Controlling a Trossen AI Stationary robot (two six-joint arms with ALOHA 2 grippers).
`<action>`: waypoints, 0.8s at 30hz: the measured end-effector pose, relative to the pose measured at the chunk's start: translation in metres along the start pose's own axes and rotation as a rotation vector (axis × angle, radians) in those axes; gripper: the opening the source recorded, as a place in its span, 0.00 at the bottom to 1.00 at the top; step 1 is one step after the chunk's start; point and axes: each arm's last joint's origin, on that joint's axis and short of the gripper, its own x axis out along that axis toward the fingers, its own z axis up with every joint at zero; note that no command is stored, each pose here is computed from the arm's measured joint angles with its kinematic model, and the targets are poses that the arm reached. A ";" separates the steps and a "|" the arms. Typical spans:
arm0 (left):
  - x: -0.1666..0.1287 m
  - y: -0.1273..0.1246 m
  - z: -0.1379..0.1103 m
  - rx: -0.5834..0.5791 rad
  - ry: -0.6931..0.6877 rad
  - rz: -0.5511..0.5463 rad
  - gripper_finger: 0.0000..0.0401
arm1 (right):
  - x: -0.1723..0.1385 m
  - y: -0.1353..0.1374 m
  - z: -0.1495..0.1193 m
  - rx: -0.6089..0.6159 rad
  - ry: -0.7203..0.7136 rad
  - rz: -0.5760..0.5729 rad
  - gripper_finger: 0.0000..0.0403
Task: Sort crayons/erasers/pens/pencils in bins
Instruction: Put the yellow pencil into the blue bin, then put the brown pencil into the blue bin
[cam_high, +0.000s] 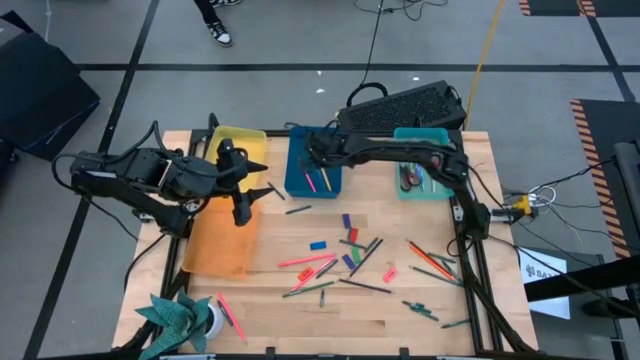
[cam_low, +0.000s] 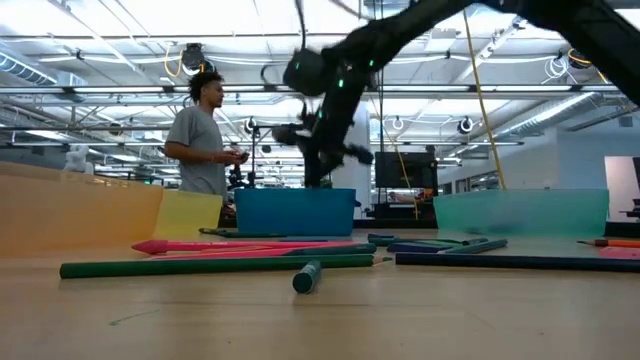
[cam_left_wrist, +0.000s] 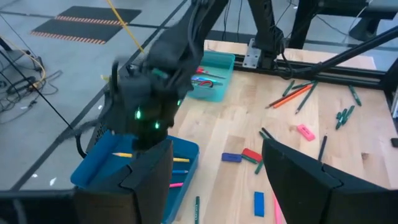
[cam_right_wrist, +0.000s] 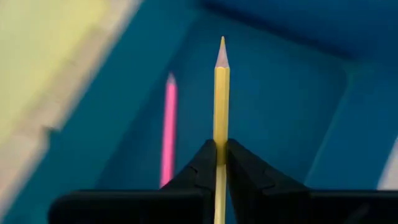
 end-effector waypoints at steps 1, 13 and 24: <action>0.000 0.000 0.000 -0.005 0.000 0.000 0.62 | 0.008 -0.001 -0.003 -0.008 0.014 -0.013 0.05; 0.000 0.000 0.000 -0.006 -0.002 0.000 0.62 | -0.039 0.011 -0.005 -0.167 0.025 0.063 0.28; 0.000 0.000 0.000 0.035 -0.004 -0.001 0.62 | -0.185 -0.008 -0.139 -0.540 0.316 0.038 0.33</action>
